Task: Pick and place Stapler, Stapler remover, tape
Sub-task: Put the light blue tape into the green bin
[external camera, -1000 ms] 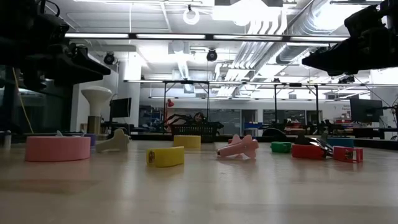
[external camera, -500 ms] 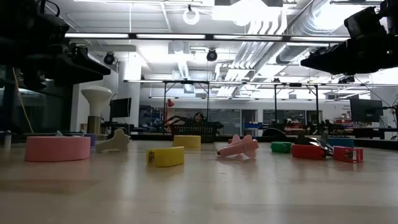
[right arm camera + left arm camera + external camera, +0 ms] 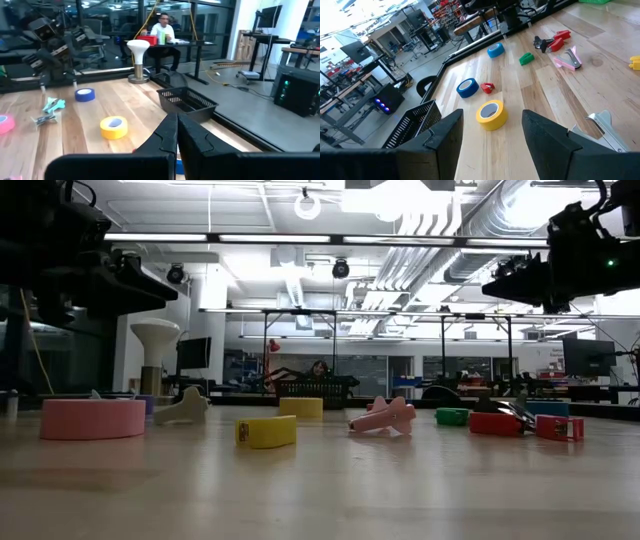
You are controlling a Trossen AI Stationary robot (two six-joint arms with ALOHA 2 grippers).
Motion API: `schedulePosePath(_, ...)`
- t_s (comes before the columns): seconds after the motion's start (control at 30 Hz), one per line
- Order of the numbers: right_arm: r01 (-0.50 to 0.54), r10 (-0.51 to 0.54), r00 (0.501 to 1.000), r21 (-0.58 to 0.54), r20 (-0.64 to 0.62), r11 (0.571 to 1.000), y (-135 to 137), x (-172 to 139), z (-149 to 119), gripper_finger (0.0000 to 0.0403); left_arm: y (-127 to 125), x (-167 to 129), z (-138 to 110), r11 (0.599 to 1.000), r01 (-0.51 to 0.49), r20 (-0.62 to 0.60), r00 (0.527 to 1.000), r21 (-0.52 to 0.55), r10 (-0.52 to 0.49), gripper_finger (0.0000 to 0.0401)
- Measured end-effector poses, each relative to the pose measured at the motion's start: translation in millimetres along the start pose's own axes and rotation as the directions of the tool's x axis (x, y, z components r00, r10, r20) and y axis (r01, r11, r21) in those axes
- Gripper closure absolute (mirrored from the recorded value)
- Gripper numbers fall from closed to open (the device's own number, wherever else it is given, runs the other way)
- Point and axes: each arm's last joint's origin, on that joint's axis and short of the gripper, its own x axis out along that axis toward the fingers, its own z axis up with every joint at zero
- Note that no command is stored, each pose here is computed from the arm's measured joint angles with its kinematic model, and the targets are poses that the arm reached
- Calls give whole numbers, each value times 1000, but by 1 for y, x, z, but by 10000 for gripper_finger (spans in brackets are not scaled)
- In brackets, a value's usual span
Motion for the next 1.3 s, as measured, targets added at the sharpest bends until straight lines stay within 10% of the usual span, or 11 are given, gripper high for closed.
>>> schedulePosePath(0.67,26,-25,969,1,-244,1000,-9,48,17,402,0,0,0,1000,0,-1,1000,0,0,204)
schedulePosePath(1.3,-168,38,819,-176,-573,970,-9,121,2,402,0,0,0,1000,0,0,1000,0,0,204)
